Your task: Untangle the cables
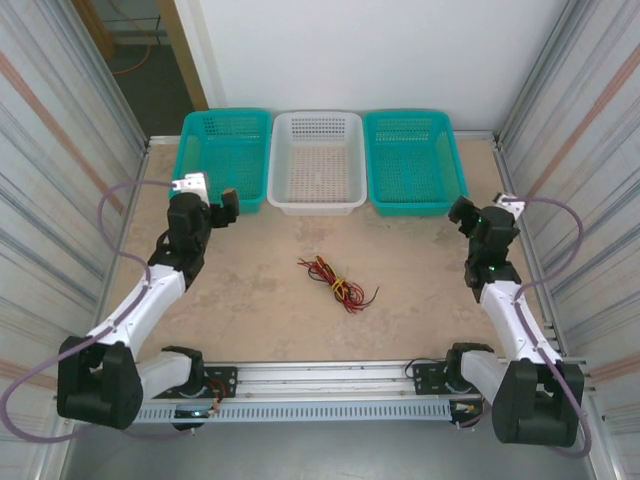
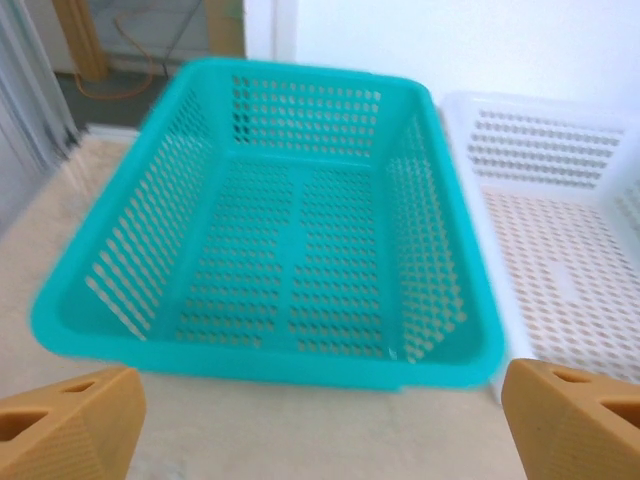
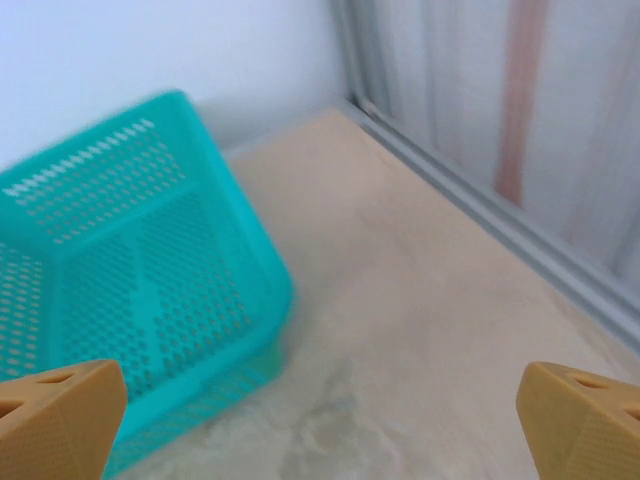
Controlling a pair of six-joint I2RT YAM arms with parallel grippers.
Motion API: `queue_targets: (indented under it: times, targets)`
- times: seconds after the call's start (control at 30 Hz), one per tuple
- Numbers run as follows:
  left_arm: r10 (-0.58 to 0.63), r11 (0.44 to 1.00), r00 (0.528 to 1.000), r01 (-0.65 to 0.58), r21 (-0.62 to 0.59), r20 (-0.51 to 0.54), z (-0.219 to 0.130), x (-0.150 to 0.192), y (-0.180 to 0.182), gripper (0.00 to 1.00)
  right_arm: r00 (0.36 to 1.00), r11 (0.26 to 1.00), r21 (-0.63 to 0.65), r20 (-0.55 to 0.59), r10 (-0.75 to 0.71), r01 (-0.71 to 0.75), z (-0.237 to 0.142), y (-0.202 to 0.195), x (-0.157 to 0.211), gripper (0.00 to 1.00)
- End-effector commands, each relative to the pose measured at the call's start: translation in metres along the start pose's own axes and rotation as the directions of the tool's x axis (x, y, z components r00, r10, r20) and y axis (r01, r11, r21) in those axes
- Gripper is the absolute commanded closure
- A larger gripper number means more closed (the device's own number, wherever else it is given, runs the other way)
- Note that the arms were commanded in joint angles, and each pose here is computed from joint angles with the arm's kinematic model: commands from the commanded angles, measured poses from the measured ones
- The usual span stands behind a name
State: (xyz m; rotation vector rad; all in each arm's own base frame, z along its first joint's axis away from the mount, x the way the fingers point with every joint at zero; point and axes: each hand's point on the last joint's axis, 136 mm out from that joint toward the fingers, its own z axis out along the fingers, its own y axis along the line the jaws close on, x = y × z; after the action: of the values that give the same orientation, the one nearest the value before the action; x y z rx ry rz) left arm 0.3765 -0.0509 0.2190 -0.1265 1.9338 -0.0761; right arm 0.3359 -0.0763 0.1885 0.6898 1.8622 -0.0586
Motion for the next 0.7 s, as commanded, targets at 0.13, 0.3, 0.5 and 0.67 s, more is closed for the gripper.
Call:
queue_targets:
  times: [0.13, 0.3, 0.5, 0.67]
  targets:
    - [-0.079, 0.973, 0.934, 0.147, 0.175, -0.348, -0.044, 0.078, -0.072, 0.13, 0.922, 0.977, 0.02, -0.336, -0.193, 0.212, -0.053, 0.026, 0.065, 0.01]
    - [-0.026, 0.912, 0.854, 0.233, 0.338, -0.52, -0.077, 0.114, -0.124, 0.14, 0.803, 0.913, -0.27, -0.443, -0.399, 0.304, -0.105, 0.089, 0.116, 0.01]
    - [0.053, 0.884, 0.781, 0.253, 0.393, -0.622, -0.092, 0.143, -0.165, 0.1, 0.624, 0.84, -0.454, -0.573, -0.531, 0.298, -0.145, 0.144, 0.193, 0.08]
    - [0.024, 0.868, 0.723, 0.328, 0.373, -0.691, -0.091, 0.169, -0.19, 0.08, 0.547, 0.779, -0.505, -0.558, -0.623, 0.372, -0.166, 0.179, 0.224, 0.13]
